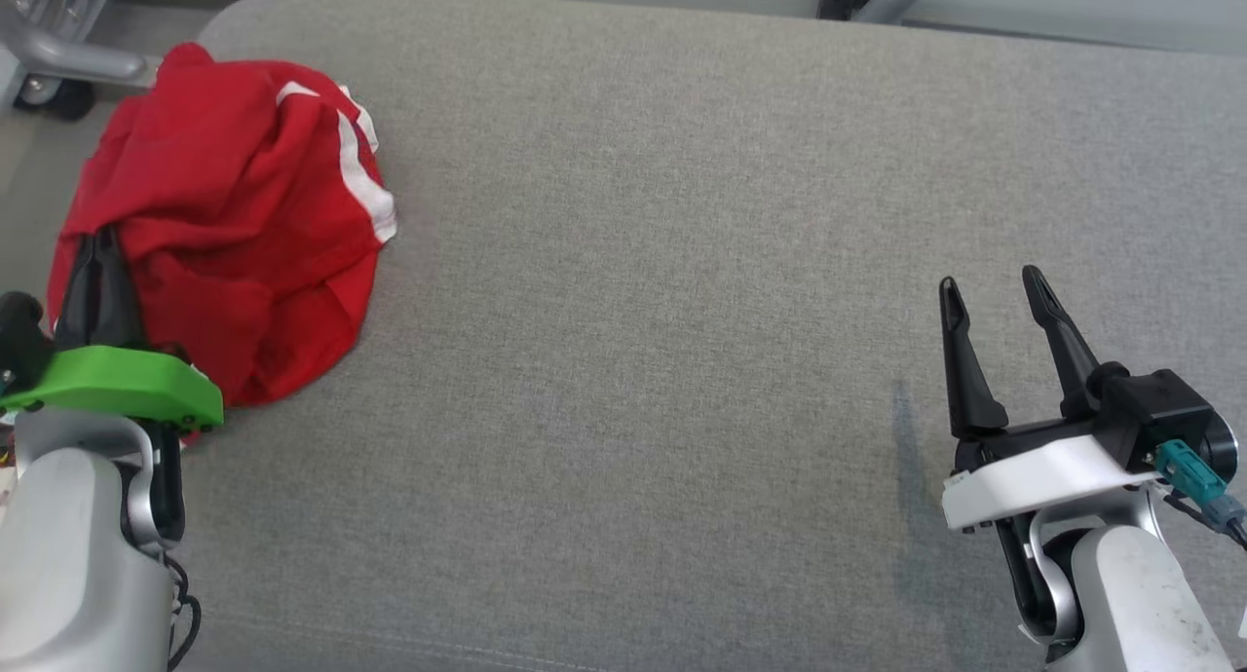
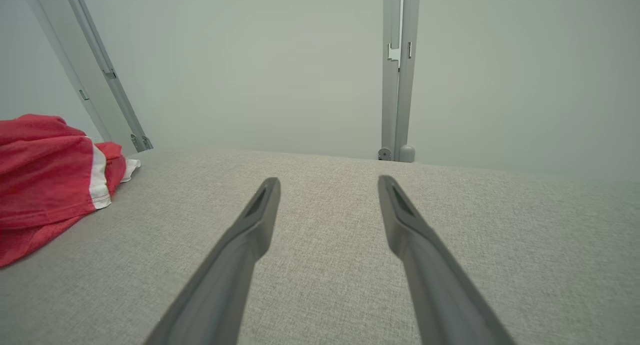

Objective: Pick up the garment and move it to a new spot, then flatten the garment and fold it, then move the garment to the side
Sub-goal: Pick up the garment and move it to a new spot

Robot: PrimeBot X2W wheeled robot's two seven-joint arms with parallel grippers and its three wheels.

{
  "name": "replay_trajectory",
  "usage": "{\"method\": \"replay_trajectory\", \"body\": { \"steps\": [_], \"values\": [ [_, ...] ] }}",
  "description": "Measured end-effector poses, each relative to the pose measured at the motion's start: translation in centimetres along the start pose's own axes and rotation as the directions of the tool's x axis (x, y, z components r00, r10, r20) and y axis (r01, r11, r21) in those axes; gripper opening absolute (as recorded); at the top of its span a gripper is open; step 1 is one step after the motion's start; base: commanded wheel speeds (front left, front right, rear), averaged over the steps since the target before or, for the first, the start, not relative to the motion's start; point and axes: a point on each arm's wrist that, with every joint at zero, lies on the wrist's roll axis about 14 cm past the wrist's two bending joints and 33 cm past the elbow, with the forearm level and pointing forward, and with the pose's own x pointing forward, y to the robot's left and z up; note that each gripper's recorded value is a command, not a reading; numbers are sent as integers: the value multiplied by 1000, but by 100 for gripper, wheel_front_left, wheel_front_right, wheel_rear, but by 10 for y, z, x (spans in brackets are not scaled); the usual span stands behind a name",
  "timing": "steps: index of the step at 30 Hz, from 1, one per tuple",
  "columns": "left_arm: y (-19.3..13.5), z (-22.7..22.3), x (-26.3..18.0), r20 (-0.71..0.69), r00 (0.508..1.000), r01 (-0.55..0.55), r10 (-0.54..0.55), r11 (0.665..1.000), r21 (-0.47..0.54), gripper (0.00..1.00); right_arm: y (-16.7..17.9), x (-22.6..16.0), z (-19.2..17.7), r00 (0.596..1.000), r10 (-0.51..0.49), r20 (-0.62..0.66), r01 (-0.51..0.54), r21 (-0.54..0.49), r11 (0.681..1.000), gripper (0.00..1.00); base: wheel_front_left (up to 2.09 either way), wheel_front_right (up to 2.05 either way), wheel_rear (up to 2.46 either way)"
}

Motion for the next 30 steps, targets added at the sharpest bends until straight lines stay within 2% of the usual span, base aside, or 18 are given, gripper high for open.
{"method": "replay_trajectory", "body": {
  "steps": [5,10,14,18,24,30],
  "values": [
    [-1,47,-30,156,988,3,-5,1000,18,0,3,-12,19,999,-11,43,12,-7,1000,100,0,0,0],
    [-14,83,-61,251,968,22,-27,999,23,0,-1,-25,36,996,-38,81,39,-13,999,100,0,0,0],
    [-35,100,-81,294,954,64,-64,998,12,0,-11,-36,42,993,-75,95,76,-15,997,100,0,0,0],
    [-80,101,-95,286,942,187,-175,982,-15,0,-26,-50,51,985,-124,116,127,-12,992,100,0,0,0],
    [-149,93,-97,259,900,374,-350,926,-48,0,-43,-68,58,974,-186,132,189,-8,982,100,0,0,0],
    [-229,84,-94,235,810,565,-537,822,-74,0,-66,-88,65,953,-263,150,267,-5,964,100,0,0,0]
  ]
}}
